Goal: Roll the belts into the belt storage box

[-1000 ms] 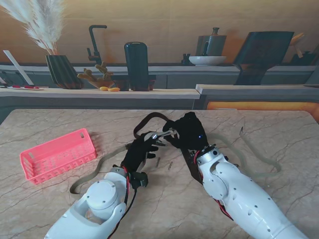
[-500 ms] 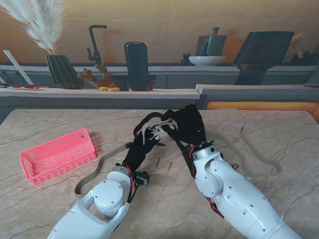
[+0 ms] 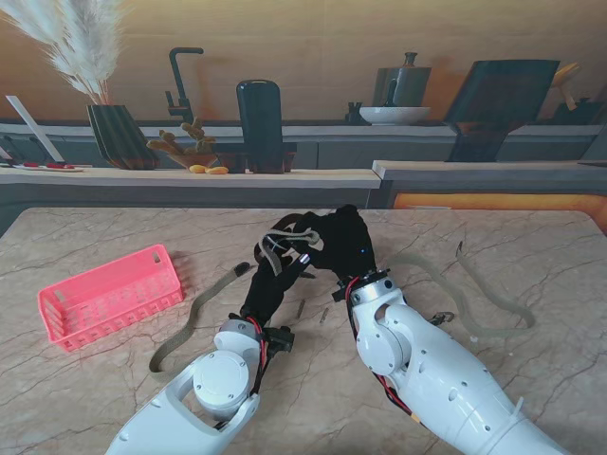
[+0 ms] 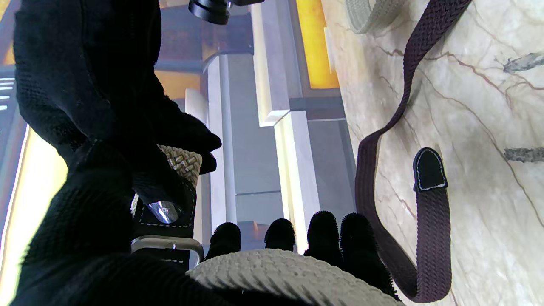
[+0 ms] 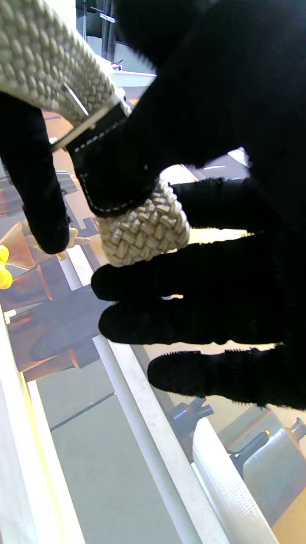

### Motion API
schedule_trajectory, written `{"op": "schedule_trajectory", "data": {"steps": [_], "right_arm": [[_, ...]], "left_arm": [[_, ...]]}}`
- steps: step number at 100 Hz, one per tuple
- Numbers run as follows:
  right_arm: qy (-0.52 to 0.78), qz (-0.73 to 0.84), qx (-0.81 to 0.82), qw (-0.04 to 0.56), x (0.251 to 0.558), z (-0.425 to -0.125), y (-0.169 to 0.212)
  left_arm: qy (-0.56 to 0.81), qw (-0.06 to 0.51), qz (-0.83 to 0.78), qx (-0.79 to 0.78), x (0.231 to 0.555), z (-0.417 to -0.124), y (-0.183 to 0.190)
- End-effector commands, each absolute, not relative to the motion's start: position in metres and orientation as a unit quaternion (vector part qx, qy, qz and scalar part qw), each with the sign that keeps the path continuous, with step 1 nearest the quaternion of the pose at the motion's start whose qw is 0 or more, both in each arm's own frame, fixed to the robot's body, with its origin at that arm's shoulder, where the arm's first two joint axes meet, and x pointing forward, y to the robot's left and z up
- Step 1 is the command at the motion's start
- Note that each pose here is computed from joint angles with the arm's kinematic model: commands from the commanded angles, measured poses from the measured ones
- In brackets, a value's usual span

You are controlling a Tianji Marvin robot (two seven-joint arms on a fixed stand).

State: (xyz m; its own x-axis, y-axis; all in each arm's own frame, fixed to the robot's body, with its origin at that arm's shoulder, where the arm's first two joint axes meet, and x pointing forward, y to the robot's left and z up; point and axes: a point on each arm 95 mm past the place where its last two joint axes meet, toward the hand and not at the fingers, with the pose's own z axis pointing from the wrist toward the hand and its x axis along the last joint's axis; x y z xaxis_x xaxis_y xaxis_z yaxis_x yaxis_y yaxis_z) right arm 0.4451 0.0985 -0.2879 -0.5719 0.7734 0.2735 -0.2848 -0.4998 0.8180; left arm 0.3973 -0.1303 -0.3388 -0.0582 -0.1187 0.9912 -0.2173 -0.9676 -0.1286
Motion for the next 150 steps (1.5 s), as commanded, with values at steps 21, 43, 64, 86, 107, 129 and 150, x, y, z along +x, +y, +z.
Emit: {"op": "schedule_trajectory", "data": {"steps": [21, 43, 64, 86, 107, 129, 150], "right_arm": [[0.395, 0.807, 0.344, 0.272, 0.435, -0.305, 0.118], [0.404, 0.807, 0.352, 0.248, 0.434, -0.315, 0.124], [0.405, 0.81, 0.358, 0.228, 0.43, -0.319, 0.127], [0.418, 0.801, 0.383, 0.191, 0.423, -0.322, 0.123], [0.459, 0.777, 0.385, 0.195, 0.413, -0.321, 0.103], [0.473, 0.761, 0.378, 0.233, 0.406, -0.315, 0.082], [0.46, 0.758, 0.381, 0.262, 0.404, -0.311, 0.068]], "left_arm": [[-0.101, 0.037, 0.716, 0.689, 0.399, -0.335, -0.137], [-0.08, 0.032, 0.72, 0.689, 0.397, -0.331, -0.133], [-0.062, 0.028, 0.717, 0.694, 0.396, -0.328, -0.131], [-0.055, 0.036, 0.708, 0.703, 0.394, -0.328, -0.131], [-0.041, 0.056, 0.699, 0.711, 0.393, -0.325, -0.128], [-0.056, 0.082, 0.685, 0.722, 0.392, -0.327, -0.125], [-0.066, 0.103, 0.67, 0.732, 0.392, -0.33, -0.123]]}}
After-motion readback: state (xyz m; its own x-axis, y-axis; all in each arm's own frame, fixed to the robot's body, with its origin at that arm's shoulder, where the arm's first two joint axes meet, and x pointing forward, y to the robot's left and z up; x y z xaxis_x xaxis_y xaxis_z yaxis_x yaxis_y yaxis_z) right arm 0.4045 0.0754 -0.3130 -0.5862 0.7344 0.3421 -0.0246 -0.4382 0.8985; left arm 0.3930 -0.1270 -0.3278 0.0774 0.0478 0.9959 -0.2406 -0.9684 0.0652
